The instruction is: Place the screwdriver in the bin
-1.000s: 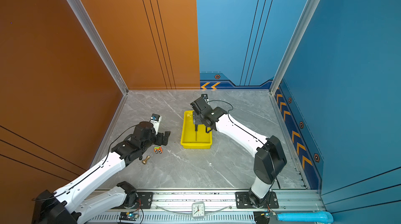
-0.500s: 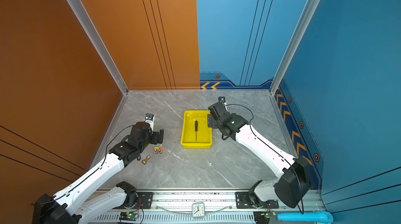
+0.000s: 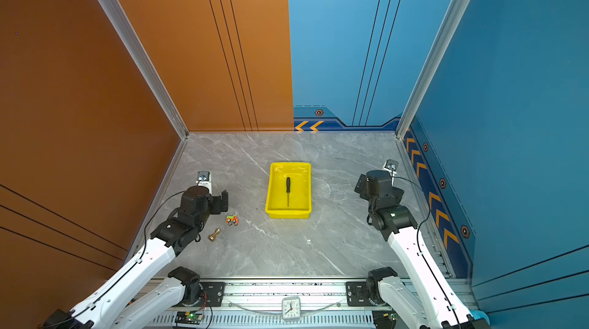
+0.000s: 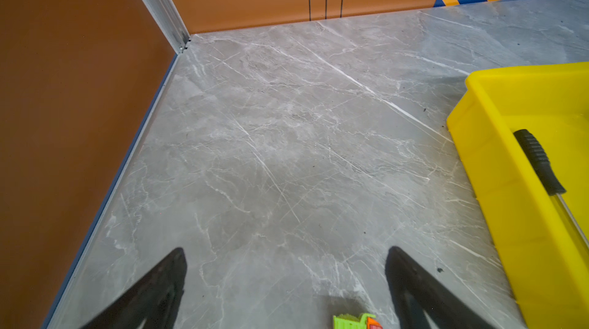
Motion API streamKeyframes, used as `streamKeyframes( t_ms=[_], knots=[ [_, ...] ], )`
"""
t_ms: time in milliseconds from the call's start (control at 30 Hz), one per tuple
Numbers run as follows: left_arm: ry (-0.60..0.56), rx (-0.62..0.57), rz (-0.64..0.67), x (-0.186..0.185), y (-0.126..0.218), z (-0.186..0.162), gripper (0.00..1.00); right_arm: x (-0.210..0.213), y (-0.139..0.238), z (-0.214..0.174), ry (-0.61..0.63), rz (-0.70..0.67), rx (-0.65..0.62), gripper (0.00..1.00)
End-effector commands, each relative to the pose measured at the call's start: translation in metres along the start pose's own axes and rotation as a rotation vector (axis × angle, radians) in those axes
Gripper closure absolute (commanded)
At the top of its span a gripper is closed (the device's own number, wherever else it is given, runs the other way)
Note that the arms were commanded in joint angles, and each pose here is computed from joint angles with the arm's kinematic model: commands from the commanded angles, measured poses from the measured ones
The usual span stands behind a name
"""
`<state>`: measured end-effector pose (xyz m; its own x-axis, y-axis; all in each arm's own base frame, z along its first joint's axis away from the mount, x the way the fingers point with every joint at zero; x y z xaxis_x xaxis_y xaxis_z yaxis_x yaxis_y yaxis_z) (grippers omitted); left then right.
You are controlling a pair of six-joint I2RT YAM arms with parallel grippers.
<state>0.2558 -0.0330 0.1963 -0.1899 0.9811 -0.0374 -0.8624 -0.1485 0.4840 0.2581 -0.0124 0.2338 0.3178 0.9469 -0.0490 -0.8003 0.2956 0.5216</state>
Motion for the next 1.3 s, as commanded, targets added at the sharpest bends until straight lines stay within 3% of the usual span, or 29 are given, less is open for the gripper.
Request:
streamKeyframes(
  t_ms=[0,100,367,567,667,800,1000,1267],
  knots=[
    [-0.013,-0.028,0.072,0.019,0.007,-0.007,0.02,-0.011,0.002,-0.007,0.04,0.029,-0.113,0.0],
    [-0.026,-0.035,0.088,0.031,0.012,-0.021,0.02,-0.022,0.004,-0.026,0.093,0.001,-0.188,0.0],
    [-0.018,-0.093,0.181,0.062,0.019,-0.049,0.02,-0.018,-0.012,-0.069,0.158,0.058,-0.15,0.0],
    [0.022,-0.103,0.16,0.059,0.001,-0.066,0.02,-0.015,-0.032,-0.084,0.157,0.044,-0.146,0.0],
    [-0.014,-0.068,0.135,0.051,-0.009,-0.065,0.02,-0.016,-0.041,-0.092,0.178,0.013,-0.126,0.0],
    [-0.036,-0.116,0.114,0.045,-0.019,-0.056,0.02,-0.012,-0.047,-0.083,0.163,0.011,-0.187,0.0],
    [0.039,-0.201,0.081,0.052,-0.031,-0.045,0.02,-0.002,-0.067,-0.071,0.128,0.026,-0.228,0.0],
    [0.099,-0.229,0.059,0.054,-0.054,-0.034,0.02,0.016,-0.099,-0.053,0.14,0.047,-0.243,0.0]
  ],
)
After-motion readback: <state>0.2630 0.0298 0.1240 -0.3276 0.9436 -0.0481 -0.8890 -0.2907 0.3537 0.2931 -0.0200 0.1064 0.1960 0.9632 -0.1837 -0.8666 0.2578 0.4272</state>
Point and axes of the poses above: each gripper's point midway between its finger pads, its own y axis back along the fingers, its own x axis along the line the jaws close on, z = x × y, the point moved 4 cm from there along y, back along the fingers, and after that the axes turned 10 degrees about y, right-handed, at the moved point
